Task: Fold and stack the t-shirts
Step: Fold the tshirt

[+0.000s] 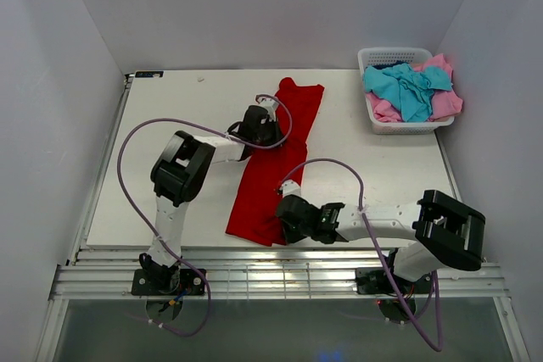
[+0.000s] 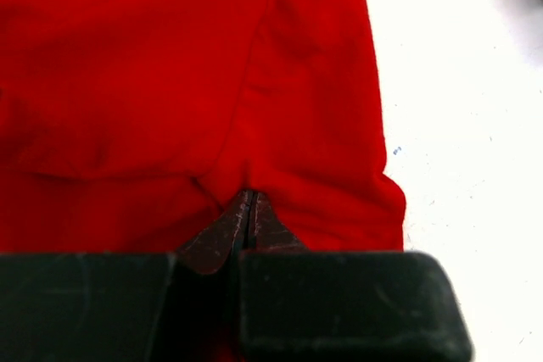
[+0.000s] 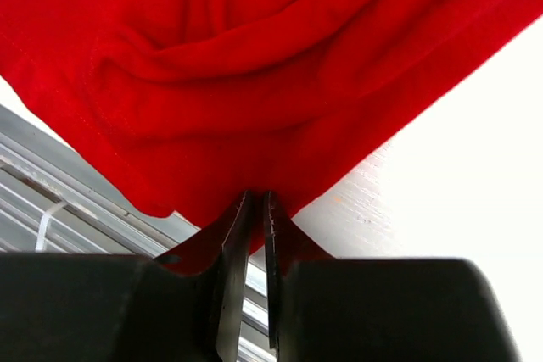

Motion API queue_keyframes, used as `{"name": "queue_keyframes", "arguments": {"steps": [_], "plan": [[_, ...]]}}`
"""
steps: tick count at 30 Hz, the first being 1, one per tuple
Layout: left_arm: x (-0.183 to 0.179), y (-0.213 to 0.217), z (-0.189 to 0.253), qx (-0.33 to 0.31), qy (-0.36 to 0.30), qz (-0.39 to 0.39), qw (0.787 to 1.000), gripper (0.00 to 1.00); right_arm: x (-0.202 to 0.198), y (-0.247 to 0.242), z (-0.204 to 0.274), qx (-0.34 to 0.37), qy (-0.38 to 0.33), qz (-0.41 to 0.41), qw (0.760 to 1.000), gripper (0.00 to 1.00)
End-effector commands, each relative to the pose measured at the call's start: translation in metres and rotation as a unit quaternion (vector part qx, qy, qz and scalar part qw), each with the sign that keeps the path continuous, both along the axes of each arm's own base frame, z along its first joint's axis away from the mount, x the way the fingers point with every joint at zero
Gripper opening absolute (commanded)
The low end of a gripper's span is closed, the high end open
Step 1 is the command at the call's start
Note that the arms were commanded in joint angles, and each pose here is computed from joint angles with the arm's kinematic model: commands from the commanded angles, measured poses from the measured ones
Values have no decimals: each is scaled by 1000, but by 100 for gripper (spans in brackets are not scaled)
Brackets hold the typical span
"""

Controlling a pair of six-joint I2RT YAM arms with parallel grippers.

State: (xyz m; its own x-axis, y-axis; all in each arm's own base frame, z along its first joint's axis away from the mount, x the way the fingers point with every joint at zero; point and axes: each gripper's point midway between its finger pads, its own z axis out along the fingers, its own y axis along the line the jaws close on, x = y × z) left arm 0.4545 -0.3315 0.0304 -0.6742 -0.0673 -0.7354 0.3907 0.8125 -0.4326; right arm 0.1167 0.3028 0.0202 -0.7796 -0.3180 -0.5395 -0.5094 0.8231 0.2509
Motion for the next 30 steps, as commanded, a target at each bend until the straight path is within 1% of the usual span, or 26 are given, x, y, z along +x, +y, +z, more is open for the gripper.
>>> {"name": "queue_keyframes", "arguments": {"steps": [1,4,7,8,12,14,17,20,21,23,24,27,30], "plan": [[11,11,11,-6,-9,16,1000,9,-22,-34,-29,-81,43,-29,995,15],[14,18,10,1,-11,28,1000,9,-29,-57,-30,-122,52,-57,990,15],[18,20,9,-1,-10,31,999,9,-33,-70,-23,-136,50,-84,986,15],[18,19,8,-3,-7,28,1000,9,-35,-81,-23,-153,51,-91,983,16],[23,19,7,-6,-3,31,1000,9,-34,-98,-9,-160,41,-130,978,17],[25,19,8,-11,-1,31,999,9,-32,-109,-3,-176,33,-144,973,18],[25,15,8,-15,0,24,1000,9,-25,-112,5,-171,13,-156,973,20],[29,9,9,-22,-2,15,1000,8,-15,-108,8,-160,-12,-154,975,25],[30,6,9,-26,-2,8,1000,8,-12,-100,10,-148,-19,-151,977,29],[35,1,11,-30,-6,3,1000,8,-7,-92,18,-138,-34,-138,980,31],[36,-1,13,-34,-7,0,999,8,-4,-82,27,-120,-41,-135,983,34],[39,-4,23,-40,-17,-5,999,8,1,-63,51,-87,-62,-115,988,37],[42,-6,41,-48,-32,-5,998,8,-1,-48,68,-55,-73,-89,992,37]]}}
